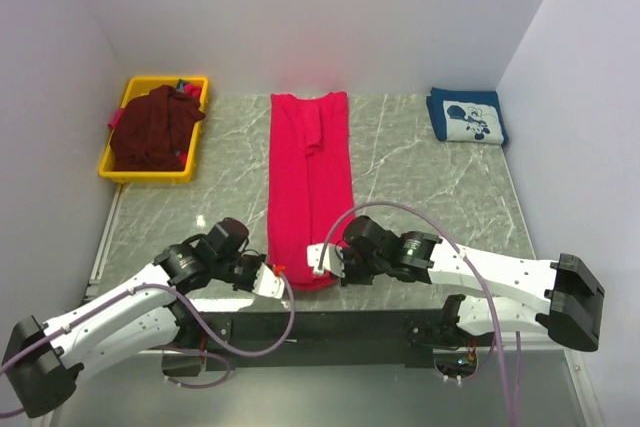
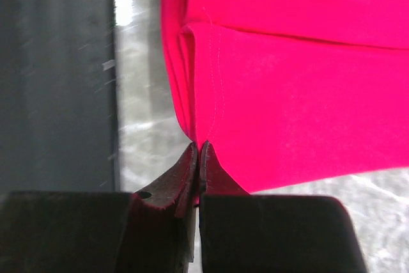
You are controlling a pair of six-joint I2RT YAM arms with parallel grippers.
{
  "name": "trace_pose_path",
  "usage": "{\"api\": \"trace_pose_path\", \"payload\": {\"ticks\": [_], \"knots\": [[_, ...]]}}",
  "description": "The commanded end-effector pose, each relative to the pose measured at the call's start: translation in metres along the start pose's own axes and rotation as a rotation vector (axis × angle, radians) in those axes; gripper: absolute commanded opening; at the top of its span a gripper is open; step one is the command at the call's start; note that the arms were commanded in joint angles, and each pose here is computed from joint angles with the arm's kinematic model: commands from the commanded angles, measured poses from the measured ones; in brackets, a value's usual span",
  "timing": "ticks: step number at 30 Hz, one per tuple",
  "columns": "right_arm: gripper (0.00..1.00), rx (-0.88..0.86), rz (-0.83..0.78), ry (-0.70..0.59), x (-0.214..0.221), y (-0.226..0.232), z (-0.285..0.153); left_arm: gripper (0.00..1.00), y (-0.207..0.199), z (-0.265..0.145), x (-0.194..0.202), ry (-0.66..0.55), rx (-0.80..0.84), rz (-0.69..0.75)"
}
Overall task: Fold and stack the t-shirts
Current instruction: Fold the tshirt
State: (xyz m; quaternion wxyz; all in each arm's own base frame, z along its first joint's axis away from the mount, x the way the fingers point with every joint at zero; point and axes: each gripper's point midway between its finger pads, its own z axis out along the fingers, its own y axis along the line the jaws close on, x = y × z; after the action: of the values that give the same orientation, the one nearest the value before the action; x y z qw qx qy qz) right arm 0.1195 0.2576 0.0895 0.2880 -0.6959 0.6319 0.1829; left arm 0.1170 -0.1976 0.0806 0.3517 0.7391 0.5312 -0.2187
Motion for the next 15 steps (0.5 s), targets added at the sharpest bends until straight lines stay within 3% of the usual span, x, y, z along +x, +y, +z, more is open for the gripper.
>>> {"api": "trace_pose_path", "payload": {"ticks": [1, 6, 10, 15], "knots": [[0.0, -0.167, -0.054, 0.025, 0.006, 0.043, -0.011, 0.01, -0.024, -0.008, -0.021, -0.031, 0.124, 0.048], [0.0, -0.167, -0.09, -0.031, -0.016, 0.046, -0.017, 0.01, -0.034, -0.01, -0.041, -0.047, 0.148, 0.014], [0.0, -0.072, -0.017, -0.03, -0.013, -0.004, -0.025, 0.0, -0.006, -0.012, -0.04, -0.001, 0.056, 0.053], [0.0, 0.009, -0.076, -0.004, -0.009, -0.05, -0.032, 0.0, 0.047, -0.021, -0.025, 0.002, -0.07, 0.028]]}}
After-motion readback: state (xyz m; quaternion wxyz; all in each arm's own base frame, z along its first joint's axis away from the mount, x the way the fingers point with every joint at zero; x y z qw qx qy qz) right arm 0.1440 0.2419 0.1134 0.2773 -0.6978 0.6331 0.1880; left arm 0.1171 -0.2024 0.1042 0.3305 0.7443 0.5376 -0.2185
